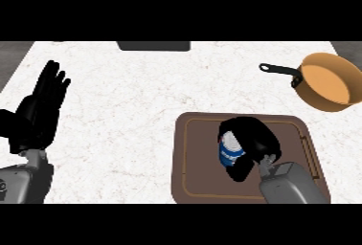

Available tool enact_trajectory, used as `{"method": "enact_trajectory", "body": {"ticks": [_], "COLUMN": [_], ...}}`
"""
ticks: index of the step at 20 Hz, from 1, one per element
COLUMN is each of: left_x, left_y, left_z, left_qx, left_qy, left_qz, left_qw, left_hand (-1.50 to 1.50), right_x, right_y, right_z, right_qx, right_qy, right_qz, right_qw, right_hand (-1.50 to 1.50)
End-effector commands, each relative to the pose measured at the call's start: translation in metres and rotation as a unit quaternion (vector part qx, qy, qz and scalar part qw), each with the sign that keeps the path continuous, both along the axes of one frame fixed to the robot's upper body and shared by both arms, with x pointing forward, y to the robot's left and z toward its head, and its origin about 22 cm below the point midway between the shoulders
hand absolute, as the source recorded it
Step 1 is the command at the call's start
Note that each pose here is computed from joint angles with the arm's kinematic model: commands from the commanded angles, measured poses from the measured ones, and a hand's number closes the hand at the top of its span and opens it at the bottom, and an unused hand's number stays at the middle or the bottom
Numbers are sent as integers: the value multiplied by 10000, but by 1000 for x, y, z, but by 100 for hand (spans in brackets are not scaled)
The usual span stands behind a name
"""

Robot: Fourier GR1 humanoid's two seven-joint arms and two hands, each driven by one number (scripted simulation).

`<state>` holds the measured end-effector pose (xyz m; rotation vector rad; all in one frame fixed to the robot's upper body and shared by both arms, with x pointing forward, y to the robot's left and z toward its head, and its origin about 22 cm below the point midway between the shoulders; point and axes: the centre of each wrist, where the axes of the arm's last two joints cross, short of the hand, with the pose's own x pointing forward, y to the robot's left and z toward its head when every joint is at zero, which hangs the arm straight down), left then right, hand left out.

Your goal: Pick the can from the tray and place it in the pot

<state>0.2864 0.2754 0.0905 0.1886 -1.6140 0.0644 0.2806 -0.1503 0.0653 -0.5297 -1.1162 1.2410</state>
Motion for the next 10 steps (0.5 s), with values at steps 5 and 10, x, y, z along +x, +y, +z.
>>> {"method": "enact_trajectory", "body": {"ticks": [5,10], "left_x": [-3,-1], "left_y": [10,20], "left_z": [-19,-8], "left_qx": [-10,1], "left_qy": [12,36], "left_qz": [55,97], "left_qw": [10000,9999], "left_hand": [0,0], "right_x": [15,13], "right_y": [48,53], "right_z": [41,77], "right_qx": [-7,675], "right_qy": [-320,-1223], "right_qz": [49,-555], "right_qw": [9995,9886], "right_hand": [150,150]}}
